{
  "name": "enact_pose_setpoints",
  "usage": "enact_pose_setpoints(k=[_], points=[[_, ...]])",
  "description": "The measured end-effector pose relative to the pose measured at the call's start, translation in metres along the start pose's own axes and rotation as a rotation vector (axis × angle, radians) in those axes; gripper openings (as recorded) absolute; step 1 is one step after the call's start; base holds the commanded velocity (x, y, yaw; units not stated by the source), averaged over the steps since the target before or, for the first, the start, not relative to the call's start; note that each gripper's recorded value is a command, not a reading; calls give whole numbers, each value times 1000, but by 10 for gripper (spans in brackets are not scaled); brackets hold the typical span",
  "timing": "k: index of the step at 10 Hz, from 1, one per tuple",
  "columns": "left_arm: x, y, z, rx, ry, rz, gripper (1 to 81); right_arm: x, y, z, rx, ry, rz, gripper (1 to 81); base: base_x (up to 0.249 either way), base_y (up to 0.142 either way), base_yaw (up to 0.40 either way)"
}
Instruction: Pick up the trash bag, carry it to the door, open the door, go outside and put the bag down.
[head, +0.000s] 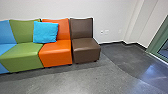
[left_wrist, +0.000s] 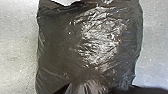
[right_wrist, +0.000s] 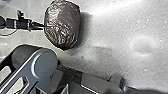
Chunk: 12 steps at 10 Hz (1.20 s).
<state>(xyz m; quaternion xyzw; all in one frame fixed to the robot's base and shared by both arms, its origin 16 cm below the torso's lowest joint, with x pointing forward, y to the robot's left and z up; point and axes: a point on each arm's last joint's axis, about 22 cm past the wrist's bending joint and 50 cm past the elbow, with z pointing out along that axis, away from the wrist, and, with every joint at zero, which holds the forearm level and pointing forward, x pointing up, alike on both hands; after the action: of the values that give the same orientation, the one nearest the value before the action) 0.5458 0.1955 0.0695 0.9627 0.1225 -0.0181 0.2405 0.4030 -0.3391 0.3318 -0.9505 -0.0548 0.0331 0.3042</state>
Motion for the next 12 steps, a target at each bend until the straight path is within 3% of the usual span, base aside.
enact_pose_setpoints(k=[3,6,7,9,12], points=[[8,-6,35,-9,-21,-2,811,-4,22,33,6,-26,18,811,0,0,0],[42,1,40,-26,31,27,811,-3,36,50,-1,0,2,811,0,0,0],[41,-2,43,-22,26,25,811,-4,37,53,1,-1,10,811,0,0,0],[23,-21,66,-7,-13,2,811,-8,43,67,11,-34,37,811,0,0,0],[-22,-46,112,15,-109,-50,811,-7,50,92,32,-114,92,811,0,0,0]])
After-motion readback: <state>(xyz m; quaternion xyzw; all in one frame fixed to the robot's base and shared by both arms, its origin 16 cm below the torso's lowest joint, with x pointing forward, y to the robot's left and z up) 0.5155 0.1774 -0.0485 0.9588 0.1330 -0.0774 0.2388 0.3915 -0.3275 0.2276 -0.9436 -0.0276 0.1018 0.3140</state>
